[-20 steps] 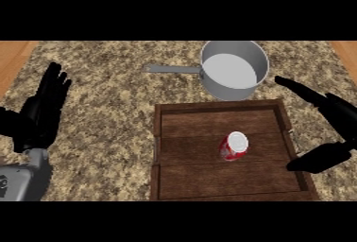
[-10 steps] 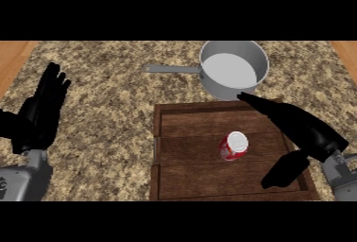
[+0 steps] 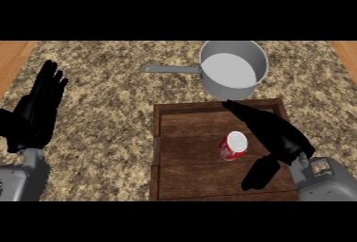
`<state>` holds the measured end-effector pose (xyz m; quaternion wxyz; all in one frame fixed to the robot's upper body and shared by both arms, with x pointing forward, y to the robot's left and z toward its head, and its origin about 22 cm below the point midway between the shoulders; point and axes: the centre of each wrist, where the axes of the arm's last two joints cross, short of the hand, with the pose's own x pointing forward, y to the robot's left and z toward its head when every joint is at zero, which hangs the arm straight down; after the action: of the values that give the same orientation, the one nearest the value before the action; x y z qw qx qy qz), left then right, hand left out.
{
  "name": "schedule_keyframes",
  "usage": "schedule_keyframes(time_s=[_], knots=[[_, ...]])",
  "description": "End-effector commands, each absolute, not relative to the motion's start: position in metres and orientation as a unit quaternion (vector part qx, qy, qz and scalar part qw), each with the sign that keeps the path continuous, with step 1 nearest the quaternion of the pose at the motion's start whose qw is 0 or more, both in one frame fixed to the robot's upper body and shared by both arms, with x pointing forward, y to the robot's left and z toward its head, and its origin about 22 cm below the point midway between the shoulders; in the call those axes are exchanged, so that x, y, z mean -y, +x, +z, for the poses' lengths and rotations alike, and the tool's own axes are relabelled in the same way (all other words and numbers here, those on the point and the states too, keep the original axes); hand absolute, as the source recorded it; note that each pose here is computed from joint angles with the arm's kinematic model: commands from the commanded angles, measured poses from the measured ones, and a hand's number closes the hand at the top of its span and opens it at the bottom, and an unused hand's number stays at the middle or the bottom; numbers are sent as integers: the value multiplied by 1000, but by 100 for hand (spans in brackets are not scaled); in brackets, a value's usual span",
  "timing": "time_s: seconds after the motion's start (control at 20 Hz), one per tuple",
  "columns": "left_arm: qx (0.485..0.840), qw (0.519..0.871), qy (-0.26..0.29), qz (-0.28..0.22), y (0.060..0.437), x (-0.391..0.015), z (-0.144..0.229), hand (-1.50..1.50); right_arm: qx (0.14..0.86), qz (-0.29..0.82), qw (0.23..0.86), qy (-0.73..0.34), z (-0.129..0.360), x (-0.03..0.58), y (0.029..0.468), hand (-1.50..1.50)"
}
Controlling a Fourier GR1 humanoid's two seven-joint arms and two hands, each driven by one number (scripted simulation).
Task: Pick the can from the tray and place it in the pot
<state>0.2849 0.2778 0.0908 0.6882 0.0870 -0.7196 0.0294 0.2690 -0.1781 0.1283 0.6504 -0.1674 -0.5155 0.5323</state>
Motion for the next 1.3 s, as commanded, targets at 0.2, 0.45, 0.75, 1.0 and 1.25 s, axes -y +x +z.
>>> schedule_keyframes(time_s=[0.2,0.45,0.75,1.0,1.25], knots=[[721,687,87,26,269,-282,94,0,487,540,660,-186,103,194,272,-150],[718,689,91,34,274,-274,93,0,495,542,654,-182,98,171,268,-150],[716,694,77,29,286,-282,74,0,480,541,661,-200,74,152,274,-150],[718,690,87,27,291,-272,80,0,470,546,666,-192,70,171,284,-150],[721,687,86,30,288,-281,74,0,499,598,597,-192,58,174,295,150]])
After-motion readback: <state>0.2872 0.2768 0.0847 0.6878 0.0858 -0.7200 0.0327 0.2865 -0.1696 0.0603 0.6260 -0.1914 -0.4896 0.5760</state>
